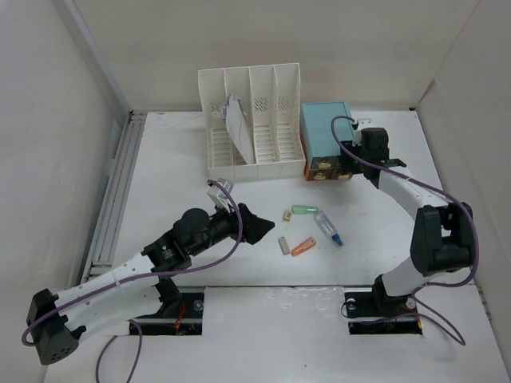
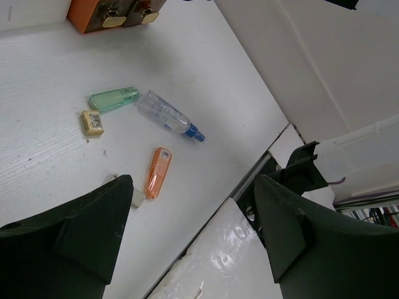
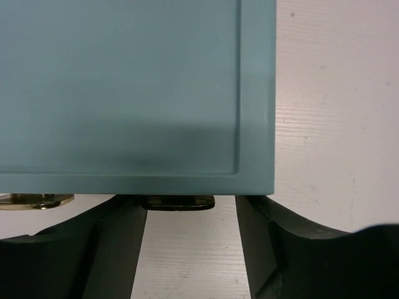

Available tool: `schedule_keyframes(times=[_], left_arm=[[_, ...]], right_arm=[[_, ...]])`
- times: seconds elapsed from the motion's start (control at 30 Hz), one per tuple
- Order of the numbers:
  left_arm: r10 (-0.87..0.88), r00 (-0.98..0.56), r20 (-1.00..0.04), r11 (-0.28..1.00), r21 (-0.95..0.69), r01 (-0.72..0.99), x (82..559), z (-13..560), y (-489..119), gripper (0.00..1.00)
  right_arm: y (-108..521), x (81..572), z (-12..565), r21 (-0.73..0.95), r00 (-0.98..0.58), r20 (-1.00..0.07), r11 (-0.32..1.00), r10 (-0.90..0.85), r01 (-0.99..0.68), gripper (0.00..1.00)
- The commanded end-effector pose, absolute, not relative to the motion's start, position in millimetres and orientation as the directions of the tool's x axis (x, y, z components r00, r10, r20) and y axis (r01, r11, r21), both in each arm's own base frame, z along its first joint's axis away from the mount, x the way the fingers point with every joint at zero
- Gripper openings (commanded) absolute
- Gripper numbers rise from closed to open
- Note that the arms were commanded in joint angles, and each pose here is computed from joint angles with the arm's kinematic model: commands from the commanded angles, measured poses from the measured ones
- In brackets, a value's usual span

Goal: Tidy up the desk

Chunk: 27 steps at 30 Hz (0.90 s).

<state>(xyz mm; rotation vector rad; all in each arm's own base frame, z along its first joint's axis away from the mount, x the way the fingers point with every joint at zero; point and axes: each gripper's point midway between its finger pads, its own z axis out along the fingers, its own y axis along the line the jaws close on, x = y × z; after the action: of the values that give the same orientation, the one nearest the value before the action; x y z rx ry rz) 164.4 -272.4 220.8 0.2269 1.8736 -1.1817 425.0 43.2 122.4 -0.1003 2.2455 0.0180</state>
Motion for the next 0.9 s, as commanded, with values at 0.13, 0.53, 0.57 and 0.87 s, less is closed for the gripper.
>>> schedule_keyframes(times=[0.13,0.53,0.57,0.87], left_arm=[[-0.314,-0.574,-0.757,0.506,-0.644,0.573,163.9,236.3,-272.7,0.76],[-0.319,-0.570,-0.757,0.501,-0.645,0.577,162.3,237.2,-270.5,0.76],[-0.319,-0.570,-0.757,0.501,-0.645,0.577,162.3,237.2,-270.5,0.76],[-0.316,-0.563,-0.763,0.493,-0.639,0.590,163.5,240.9,-274.4,0.76]], right_arm=[[46.7,448.3,152.7,0.014,-0.534,-0.845,0.998,-0.023,-0.065,0.44],[57.8,380.2,164.3,0.039,-0.560,-0.825,0.981,-0.074,-0.188,0.24],[59.8,369.7,161.7,0.041,-0.568,-0.818,0.976,-0.089,-0.212,0.23],[67.5,335.4,172.0,0.057,-0.559,-0.820,0.956,-0.119,-0.288,0.20]])
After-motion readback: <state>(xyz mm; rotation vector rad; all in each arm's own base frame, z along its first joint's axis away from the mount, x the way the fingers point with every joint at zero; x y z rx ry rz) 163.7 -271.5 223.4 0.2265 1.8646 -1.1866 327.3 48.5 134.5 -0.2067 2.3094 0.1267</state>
